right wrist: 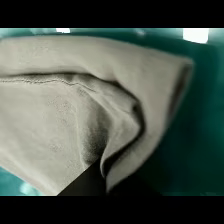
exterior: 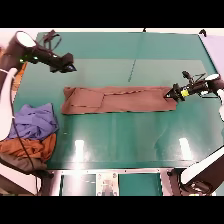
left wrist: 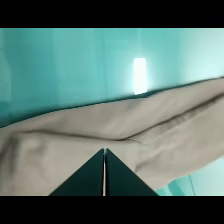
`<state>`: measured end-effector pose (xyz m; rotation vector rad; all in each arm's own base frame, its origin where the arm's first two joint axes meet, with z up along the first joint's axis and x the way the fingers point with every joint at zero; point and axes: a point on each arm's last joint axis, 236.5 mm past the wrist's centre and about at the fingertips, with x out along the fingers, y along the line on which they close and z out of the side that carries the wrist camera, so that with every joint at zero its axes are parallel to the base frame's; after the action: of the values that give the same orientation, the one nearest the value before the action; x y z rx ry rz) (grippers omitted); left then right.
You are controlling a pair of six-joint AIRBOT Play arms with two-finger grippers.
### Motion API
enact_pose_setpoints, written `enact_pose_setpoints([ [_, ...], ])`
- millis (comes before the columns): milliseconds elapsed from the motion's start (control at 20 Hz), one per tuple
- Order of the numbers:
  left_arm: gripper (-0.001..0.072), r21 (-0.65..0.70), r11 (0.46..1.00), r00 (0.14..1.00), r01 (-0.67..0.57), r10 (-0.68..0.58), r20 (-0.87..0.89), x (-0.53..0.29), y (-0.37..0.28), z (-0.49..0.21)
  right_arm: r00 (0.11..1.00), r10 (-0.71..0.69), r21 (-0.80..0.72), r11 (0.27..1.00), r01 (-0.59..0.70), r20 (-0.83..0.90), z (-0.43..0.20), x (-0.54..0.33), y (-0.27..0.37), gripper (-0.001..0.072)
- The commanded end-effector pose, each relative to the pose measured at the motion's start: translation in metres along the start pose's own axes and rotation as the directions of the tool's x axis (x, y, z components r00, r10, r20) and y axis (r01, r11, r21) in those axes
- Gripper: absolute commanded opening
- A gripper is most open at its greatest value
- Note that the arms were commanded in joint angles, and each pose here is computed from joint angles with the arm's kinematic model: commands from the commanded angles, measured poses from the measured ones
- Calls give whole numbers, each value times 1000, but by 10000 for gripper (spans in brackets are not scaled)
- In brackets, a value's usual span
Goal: Fold the shirts.
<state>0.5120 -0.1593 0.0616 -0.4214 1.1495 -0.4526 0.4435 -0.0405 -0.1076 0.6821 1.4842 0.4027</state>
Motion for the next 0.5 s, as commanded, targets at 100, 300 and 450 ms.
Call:
enact_pose_setpoints([
  [100, 21, 106, 992, 993, 71, -60, -105, 100, -68, -45, 999, 22, -102, 994, -26, -36, 4, -43, 49, 12],
  [300, 22, 143, 973, 977, 181, -161, -140, 196, -139, -101, 998, 61, -227, 972, -52, 31, -3, -106, 123, 12],
  [450, 21, 157, 970, 976, 187, -166, -142, 232, -158, -128, 989, 115, -340, 937, -79, 88, -20, -140, 184, 13],
])
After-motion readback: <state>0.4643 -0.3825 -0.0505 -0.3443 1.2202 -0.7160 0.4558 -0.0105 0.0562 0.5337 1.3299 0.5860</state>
